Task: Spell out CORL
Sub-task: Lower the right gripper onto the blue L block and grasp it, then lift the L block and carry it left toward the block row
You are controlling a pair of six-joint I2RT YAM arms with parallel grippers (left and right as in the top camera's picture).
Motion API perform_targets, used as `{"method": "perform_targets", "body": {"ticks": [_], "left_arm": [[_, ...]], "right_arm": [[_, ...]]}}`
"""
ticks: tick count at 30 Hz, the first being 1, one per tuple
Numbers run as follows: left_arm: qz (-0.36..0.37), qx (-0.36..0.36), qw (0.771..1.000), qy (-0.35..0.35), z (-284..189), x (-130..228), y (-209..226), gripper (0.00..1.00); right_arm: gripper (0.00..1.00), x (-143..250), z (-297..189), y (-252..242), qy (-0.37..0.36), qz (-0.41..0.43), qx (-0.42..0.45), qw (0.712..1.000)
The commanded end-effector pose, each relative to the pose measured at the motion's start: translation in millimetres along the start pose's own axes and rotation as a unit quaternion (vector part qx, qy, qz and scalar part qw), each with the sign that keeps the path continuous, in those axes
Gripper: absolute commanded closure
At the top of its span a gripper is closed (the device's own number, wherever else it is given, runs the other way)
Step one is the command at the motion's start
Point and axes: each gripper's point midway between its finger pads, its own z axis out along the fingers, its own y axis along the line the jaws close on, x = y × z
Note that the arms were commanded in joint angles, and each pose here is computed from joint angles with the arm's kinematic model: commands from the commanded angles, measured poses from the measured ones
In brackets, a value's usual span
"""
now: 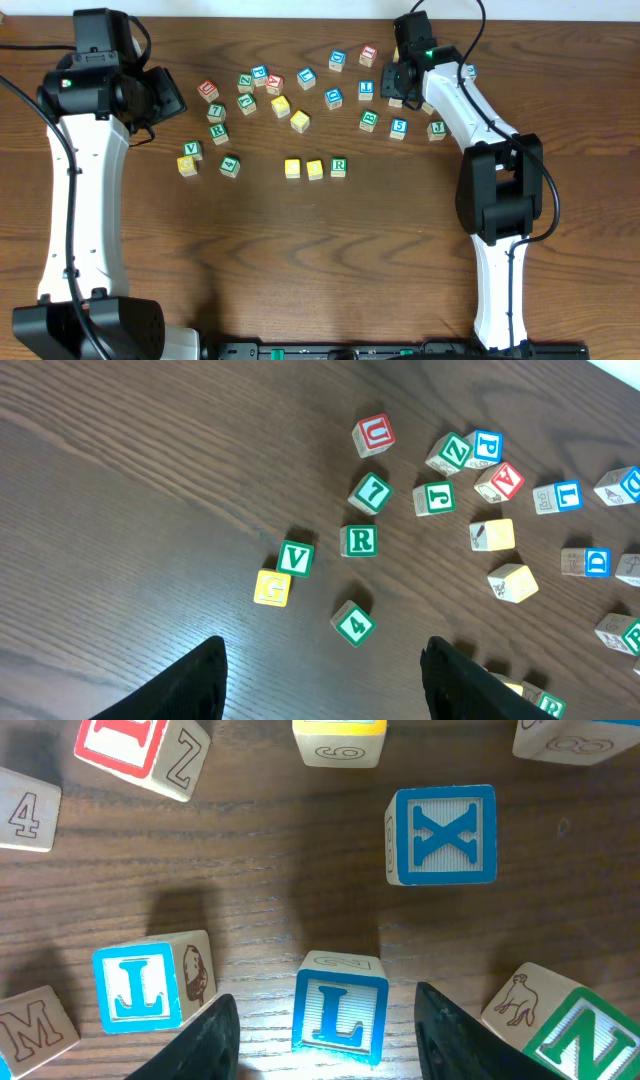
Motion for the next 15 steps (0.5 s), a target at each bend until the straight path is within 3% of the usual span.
{"method": "perform_targets", "body": {"ticks": [1,10,15], "left_arm": [[0.008,-0.009,1.000,0.005,5,2,4,0.38],[0.008,-0.009,1.000,0.005,5,2,4,0.39],[0.008,-0.009,1.000,0.005,5,2,4,0.39]], "right_arm": [[0.49,3,9,2,0.001,-0.017,0.006,1.000],[0.51,17,35,-1,0.018,-0.018,0.012,1.000],[0.59,17,38,-1,0.016,-0.018,0.012,1.000]]}}
